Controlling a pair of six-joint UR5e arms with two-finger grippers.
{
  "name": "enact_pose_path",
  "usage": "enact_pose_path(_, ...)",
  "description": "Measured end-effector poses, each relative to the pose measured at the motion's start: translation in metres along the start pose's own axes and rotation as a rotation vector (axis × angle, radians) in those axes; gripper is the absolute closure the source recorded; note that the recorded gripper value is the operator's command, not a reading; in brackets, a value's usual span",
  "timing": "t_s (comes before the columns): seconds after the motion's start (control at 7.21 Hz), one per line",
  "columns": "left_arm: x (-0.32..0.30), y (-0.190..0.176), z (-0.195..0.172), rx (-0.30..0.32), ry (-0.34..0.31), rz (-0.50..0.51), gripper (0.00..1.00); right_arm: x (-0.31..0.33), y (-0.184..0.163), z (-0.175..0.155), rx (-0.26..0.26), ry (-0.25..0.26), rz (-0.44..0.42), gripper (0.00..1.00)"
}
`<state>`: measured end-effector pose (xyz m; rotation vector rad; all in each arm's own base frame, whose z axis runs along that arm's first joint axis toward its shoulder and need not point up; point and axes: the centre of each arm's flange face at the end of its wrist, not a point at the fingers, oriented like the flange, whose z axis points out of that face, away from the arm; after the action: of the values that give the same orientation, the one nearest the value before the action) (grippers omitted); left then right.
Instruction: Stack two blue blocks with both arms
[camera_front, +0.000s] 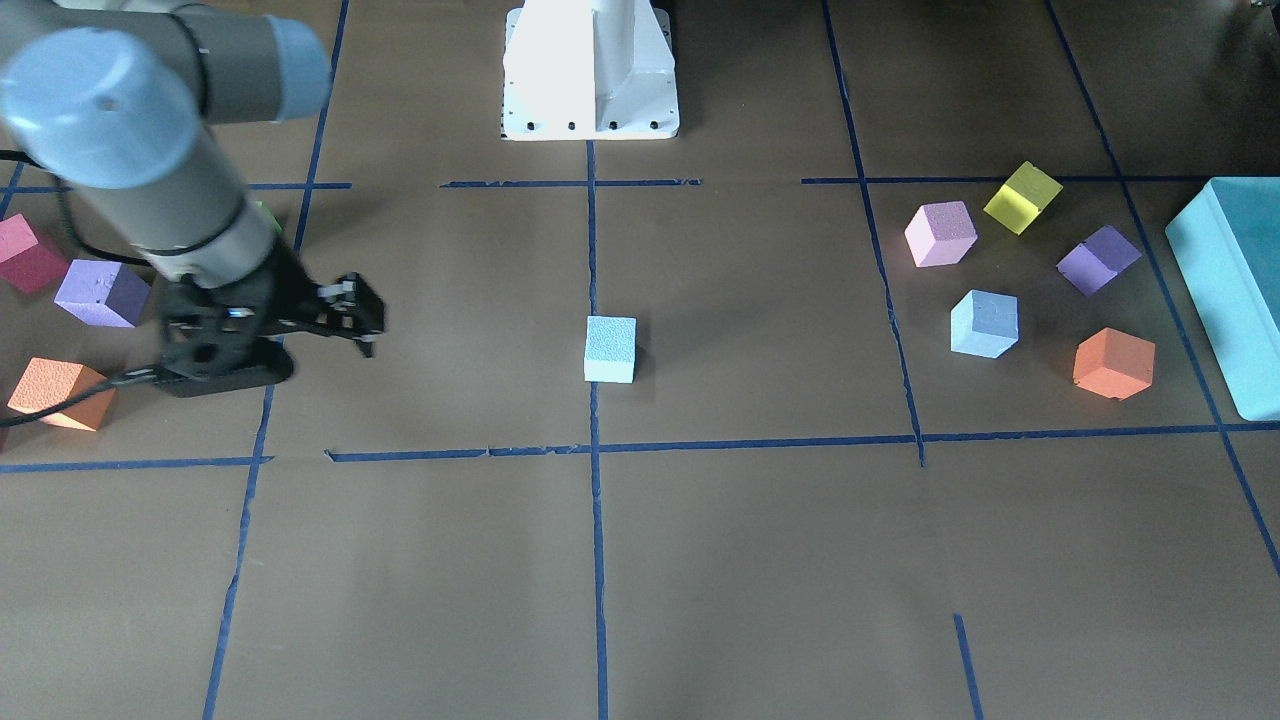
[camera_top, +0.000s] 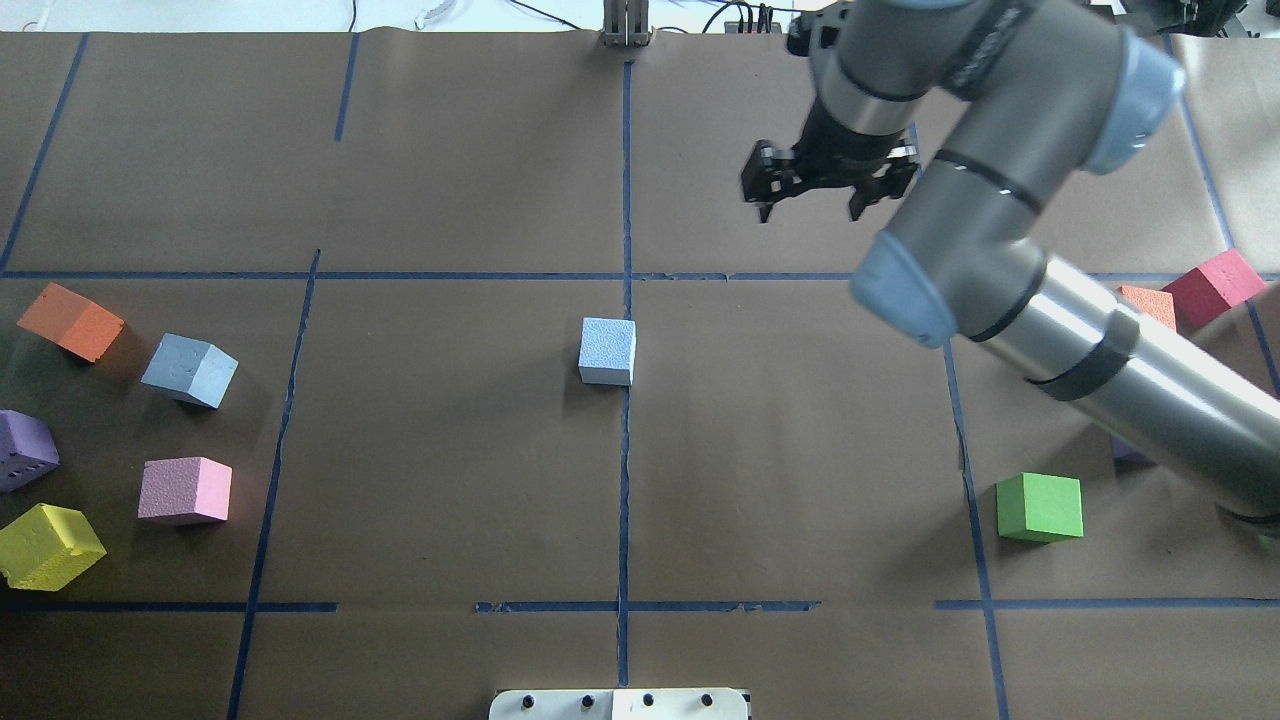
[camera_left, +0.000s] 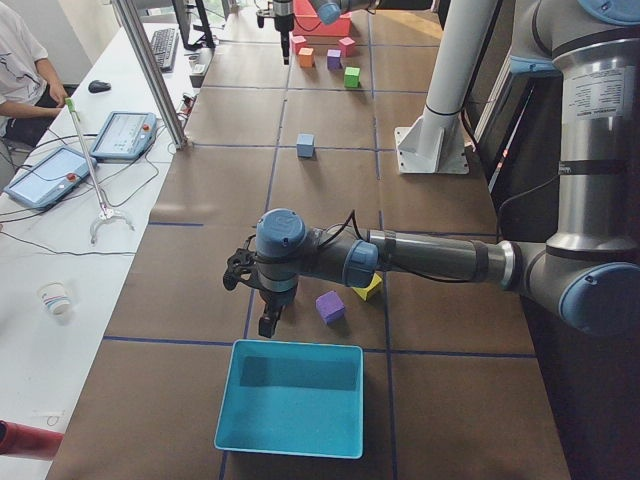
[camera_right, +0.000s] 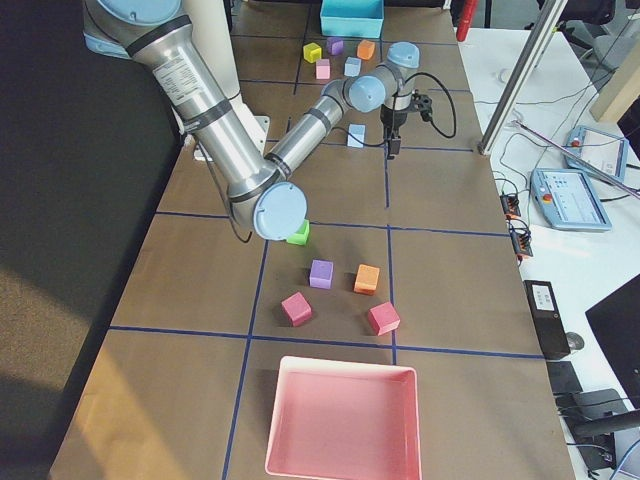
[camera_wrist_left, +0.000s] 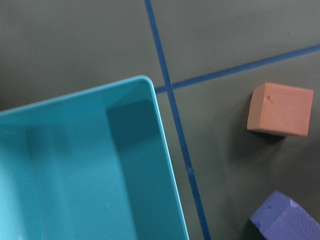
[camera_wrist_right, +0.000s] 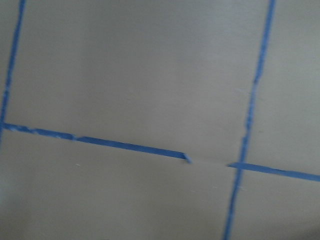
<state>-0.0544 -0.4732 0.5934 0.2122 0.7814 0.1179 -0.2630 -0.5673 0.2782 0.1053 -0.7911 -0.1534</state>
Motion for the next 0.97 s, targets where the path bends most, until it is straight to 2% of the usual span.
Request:
enact_pose_path(0.14, 0.021, -0.01, -0.004, 0.012, 0.032, -0.043, 0.0, 0.081, 0.028, -0.016, -0.006, 0.026, -0.078, 0.0)
enact_pose_path(0.28, 0.055, -0.019, -0.002, 0.011, 0.057, -0.025, 0.0, 0.156, 0.064, -0.026, -0.018, 0.048, -0.142, 0.0)
enact_pose_path(0.55, 0.12, -0.032, 0.021, -0.032, 0.099, 0.054, 0.0, 0.291, 0.157, -0.032, -0.064, 0.04, -0.227, 0.0)
enact_pose_path(0.69, 0.145, -0.035, 0.031, -0.042, 0.113, 0.045, 0.0, 0.338, 0.206, -0.025, -0.084, 0.03, -0.242, 0.0)
enact_pose_path(0.83, 0.171, -0.035, 0.044, -0.044, 0.115, 0.032, 0.0, 0.363, 0.24, -0.016, -0.09, 0.025, -0.241, 0.0)
enact_pose_path(0.97, 0.197, -0.033, 0.065, -0.044, 0.101, 0.02, 0.0, 0.374, 0.255, -0.01, -0.089, 0.025, -0.221, 0.0)
